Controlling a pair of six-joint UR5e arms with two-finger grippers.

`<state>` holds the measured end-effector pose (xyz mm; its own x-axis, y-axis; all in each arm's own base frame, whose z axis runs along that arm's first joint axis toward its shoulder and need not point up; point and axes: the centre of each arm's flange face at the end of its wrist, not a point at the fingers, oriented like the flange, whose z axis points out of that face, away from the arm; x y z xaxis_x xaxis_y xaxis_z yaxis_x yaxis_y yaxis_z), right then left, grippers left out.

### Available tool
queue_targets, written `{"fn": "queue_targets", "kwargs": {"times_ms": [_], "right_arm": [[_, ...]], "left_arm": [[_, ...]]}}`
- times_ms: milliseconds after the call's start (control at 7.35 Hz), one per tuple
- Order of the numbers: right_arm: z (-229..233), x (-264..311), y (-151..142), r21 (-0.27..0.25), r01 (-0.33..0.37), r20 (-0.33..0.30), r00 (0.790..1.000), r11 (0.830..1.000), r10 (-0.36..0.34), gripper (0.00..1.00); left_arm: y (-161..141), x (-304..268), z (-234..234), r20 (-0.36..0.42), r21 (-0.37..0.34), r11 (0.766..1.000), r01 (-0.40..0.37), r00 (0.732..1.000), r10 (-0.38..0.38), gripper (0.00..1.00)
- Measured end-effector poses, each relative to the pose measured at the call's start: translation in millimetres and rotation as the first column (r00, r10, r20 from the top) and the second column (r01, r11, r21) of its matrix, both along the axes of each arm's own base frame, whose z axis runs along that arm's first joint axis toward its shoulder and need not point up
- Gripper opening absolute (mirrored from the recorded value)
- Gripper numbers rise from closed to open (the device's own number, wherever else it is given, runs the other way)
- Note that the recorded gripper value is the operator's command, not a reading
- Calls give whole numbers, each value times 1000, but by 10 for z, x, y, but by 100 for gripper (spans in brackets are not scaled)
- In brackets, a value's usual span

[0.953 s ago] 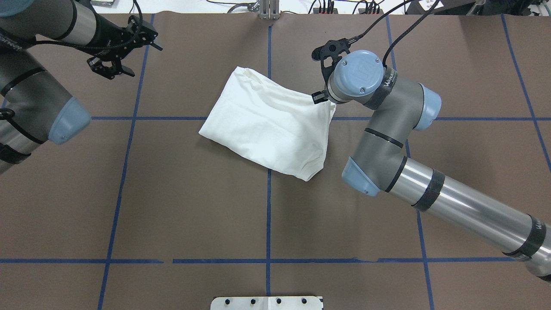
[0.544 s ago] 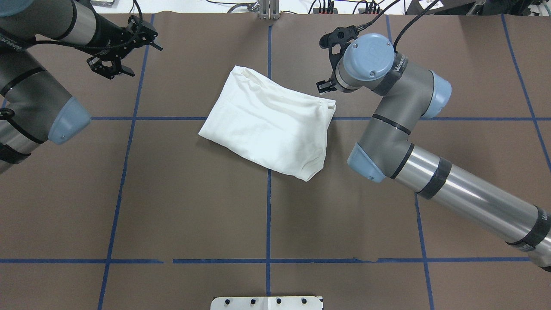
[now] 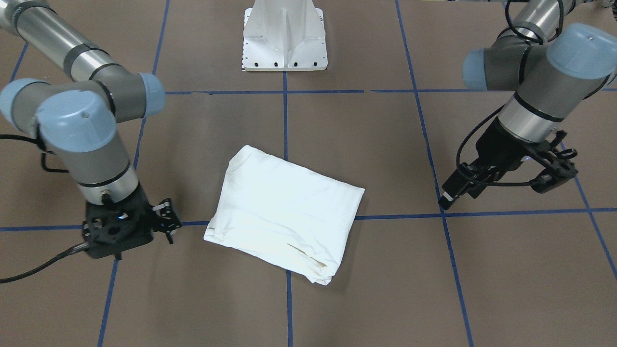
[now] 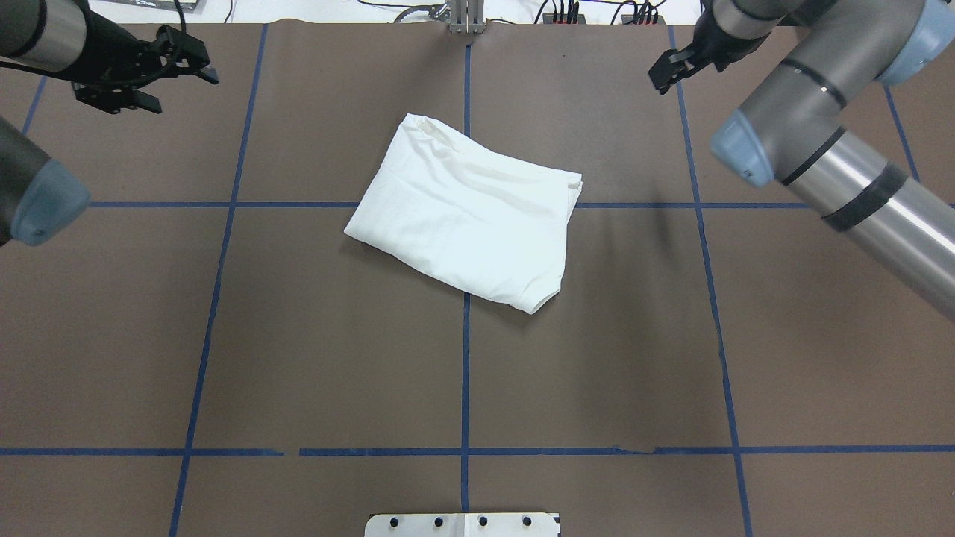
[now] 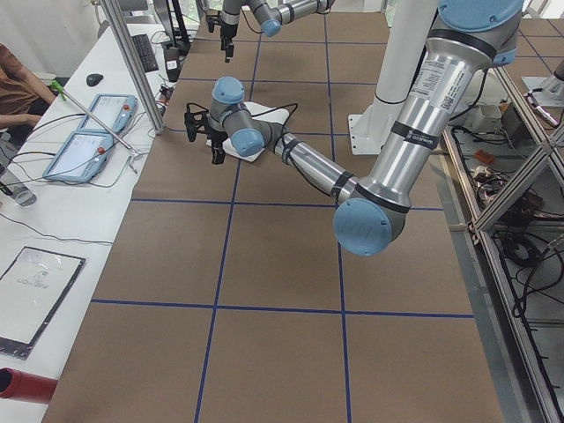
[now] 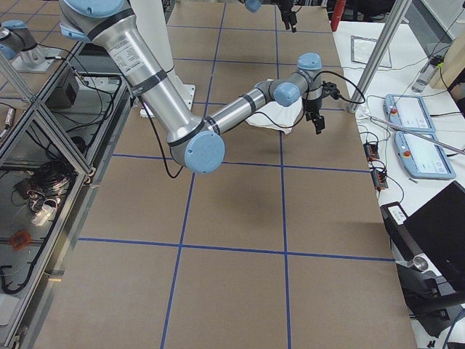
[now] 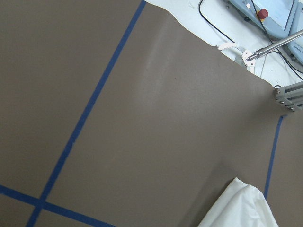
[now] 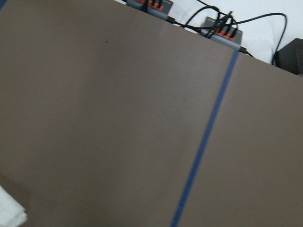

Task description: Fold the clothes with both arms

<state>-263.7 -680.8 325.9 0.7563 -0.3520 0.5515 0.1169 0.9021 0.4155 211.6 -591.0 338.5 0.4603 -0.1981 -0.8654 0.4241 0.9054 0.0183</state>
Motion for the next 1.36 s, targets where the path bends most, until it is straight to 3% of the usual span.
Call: {"fn": "queue_targets", "kwargs": {"times_ms": [136, 408, 681, 817, 953, 1361], "right_arm": [[266, 638, -112, -17, 48, -20, 999, 999, -48, 100], [931, 1810, -34, -68, 103, -41, 994, 992, -106, 100], [1480, 2768, 374, -131, 115, -45, 992, 985, -122, 100], [1616, 3007, 695, -164, 105, -48, 992, 981, -114, 100], [1684, 3075, 941, -178, 98, -58, 992, 979, -110, 100], [2099, 3078, 1318, -228, 93, -64, 992, 969, -111, 100]], "left_arm": [[28, -420, 264, 107, 79, 996, -48, 994, 39, 100], [9, -1275, 748, 328, 166, 968, -189, 936, 127, 100], [21, -2105, 1103, 487, 172, 925, -339, 846, 220, 100], [67, -2454, 1220, 520, 177, 895, -411, 810, 269, 100], [119, -2608, 1275, 507, 188, 879, -439, 810, 296, 100], [415, -2747, 1739, 467, 179, 888, -423, 832, 301, 100]]}}
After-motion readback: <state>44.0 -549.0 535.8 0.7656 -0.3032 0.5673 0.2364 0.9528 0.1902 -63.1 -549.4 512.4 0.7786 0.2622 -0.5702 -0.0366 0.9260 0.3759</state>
